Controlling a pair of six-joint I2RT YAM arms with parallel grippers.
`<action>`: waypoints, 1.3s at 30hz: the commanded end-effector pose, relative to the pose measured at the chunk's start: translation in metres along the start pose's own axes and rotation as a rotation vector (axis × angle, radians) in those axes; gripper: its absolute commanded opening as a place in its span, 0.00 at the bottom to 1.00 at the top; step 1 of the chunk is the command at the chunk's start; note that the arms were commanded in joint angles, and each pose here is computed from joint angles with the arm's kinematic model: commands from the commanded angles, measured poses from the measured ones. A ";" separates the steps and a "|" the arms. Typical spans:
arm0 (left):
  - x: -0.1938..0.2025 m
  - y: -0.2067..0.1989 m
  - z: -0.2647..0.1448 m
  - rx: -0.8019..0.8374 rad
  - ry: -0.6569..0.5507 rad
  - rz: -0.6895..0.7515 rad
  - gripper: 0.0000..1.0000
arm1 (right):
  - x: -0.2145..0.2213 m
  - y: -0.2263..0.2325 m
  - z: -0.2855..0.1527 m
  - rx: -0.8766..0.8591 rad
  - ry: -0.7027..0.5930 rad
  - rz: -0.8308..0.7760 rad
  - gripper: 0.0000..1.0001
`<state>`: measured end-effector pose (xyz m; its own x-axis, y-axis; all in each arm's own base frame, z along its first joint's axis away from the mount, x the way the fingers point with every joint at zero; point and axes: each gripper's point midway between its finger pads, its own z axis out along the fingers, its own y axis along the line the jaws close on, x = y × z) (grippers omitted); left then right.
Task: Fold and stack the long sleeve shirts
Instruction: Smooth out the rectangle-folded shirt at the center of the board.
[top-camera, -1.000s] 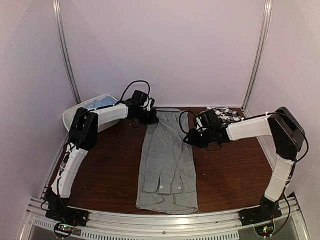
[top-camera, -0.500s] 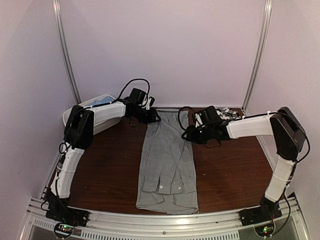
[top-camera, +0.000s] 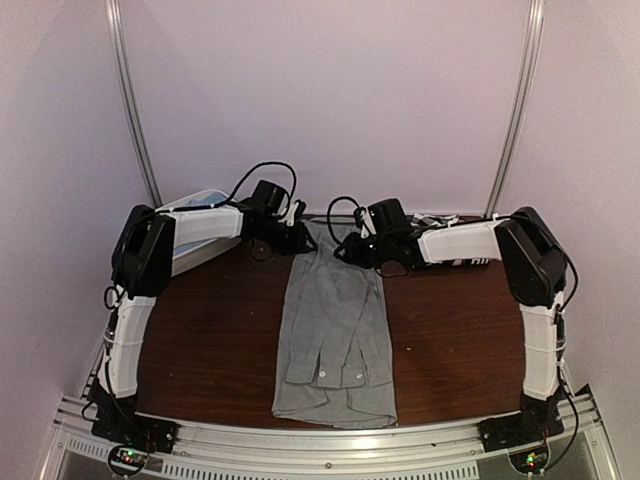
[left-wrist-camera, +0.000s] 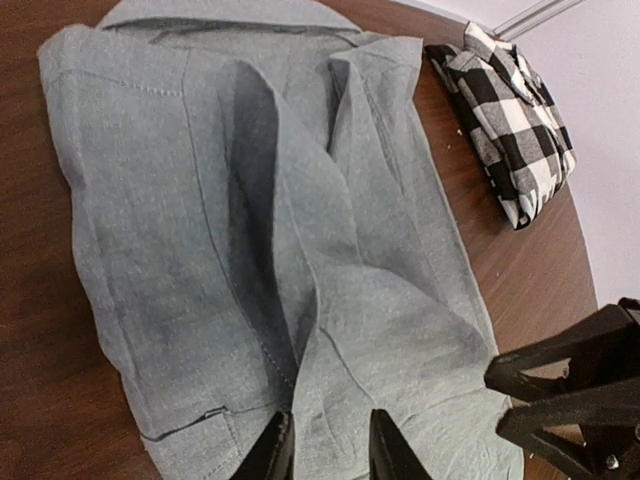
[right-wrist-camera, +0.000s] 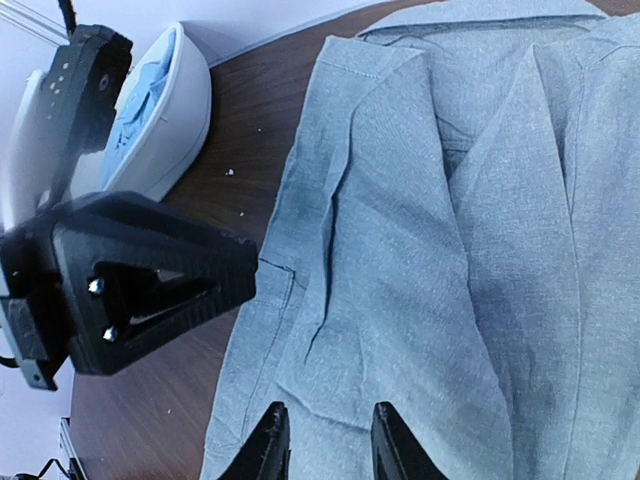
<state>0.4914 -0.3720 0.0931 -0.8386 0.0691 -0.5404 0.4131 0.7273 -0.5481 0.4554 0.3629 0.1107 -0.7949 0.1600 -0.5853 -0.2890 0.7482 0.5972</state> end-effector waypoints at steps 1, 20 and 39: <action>-0.007 -0.022 -0.011 0.074 -0.026 0.022 0.27 | 0.000 -0.014 0.018 0.030 -0.002 0.028 0.30; 0.051 -0.011 -0.041 0.040 0.043 -0.017 0.27 | 0.003 -0.036 -0.010 0.072 -0.017 0.081 0.34; 0.091 -0.024 -0.081 0.066 0.070 -0.048 0.27 | -0.037 0.013 0.066 -0.154 -0.048 0.056 0.24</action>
<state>0.3850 -0.3263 0.0863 -0.8981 0.0962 -0.4292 0.3607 0.7194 -0.5936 0.4981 0.4021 0.1153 -0.7804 0.2145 -0.5873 -0.3335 0.6518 0.6811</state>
